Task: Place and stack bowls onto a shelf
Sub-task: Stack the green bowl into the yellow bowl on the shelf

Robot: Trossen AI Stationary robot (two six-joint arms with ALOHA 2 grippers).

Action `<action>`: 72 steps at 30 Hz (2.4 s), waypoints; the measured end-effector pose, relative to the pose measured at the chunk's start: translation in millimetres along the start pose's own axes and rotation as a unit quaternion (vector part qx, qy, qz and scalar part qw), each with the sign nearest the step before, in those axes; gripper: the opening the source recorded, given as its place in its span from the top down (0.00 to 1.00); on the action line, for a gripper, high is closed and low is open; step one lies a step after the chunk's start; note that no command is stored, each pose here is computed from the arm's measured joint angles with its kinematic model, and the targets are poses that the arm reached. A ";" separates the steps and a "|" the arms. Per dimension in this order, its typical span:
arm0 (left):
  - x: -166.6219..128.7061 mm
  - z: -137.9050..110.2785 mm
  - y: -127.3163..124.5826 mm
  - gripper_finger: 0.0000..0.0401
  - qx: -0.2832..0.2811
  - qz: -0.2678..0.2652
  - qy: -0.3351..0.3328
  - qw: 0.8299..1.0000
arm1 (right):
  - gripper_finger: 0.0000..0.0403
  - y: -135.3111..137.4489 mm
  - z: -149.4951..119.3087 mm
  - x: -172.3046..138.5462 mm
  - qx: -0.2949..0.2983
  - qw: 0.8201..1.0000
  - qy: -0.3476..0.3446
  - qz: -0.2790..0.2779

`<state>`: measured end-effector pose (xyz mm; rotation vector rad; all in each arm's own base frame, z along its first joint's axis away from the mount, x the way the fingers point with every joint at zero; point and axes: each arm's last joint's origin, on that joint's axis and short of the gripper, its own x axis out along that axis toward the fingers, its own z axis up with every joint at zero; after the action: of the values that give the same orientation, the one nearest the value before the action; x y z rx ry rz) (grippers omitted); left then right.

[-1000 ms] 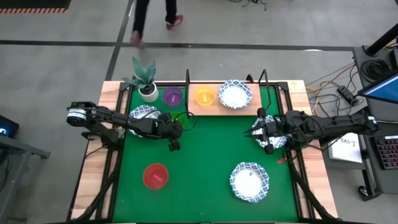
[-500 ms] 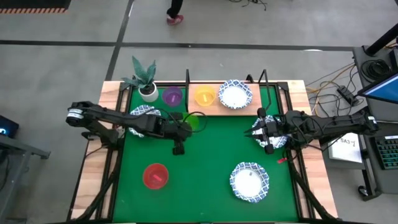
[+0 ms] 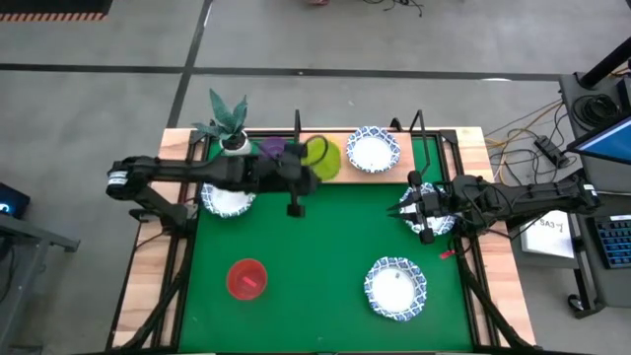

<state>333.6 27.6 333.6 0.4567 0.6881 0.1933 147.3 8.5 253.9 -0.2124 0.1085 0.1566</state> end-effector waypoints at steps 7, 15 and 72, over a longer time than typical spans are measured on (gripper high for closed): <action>32.2 -10.2 28.8 1.00 -0.020 0.011 0.014 1.000 | 0.87 0.0 0.3 -0.1 -0.001 1.000 -0.001 0.000; 82.7 -20.7 46.6 1.00 -0.012 0.015 0.071 0.997 | 0.87 0.0 0.2 -0.1 -0.001 1.000 -0.001 0.000; 138.9 -60.4 49.0 0.82 -0.050 0.003 0.161 0.986 | 0.87 0.2 -1.3 -0.1 -0.004 1.000 0.007 0.000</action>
<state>398.8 135.9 236.7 0.3333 0.9887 0.3105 147.0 8.4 252.6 -0.2221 0.1227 0.1561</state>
